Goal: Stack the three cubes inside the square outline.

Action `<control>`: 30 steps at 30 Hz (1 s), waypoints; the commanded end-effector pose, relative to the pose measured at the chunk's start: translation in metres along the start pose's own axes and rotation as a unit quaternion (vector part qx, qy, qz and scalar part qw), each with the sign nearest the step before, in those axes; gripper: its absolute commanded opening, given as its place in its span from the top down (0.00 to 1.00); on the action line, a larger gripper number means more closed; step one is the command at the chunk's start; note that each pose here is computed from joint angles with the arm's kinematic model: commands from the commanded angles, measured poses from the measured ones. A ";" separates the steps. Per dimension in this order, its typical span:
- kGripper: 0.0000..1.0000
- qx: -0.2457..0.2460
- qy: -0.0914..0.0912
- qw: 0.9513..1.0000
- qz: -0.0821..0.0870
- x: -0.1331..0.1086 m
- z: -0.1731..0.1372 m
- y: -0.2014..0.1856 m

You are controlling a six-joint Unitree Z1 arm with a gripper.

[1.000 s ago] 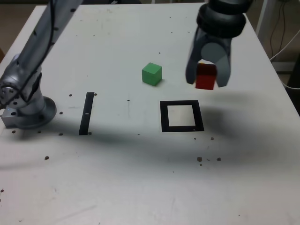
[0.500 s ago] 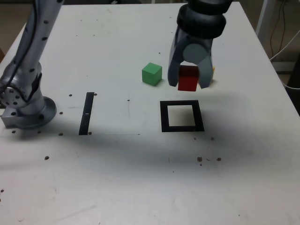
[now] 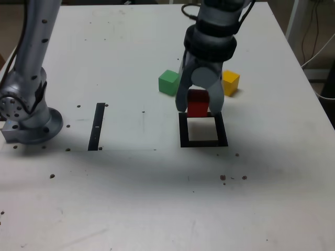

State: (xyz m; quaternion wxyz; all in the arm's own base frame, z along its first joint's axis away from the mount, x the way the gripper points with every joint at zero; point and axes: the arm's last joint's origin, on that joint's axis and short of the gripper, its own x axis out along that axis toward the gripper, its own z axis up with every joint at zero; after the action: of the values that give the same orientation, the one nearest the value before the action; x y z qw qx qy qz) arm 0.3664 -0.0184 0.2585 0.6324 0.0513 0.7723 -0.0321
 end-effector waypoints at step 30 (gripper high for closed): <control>0.63 0.005 0.006 1.000 -0.012 0.037 0.024 -0.010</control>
State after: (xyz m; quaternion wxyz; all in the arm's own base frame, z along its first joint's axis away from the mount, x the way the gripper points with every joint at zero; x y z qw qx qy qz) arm 0.3803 -0.0287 0.2201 0.6286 0.0456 0.7752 -0.0427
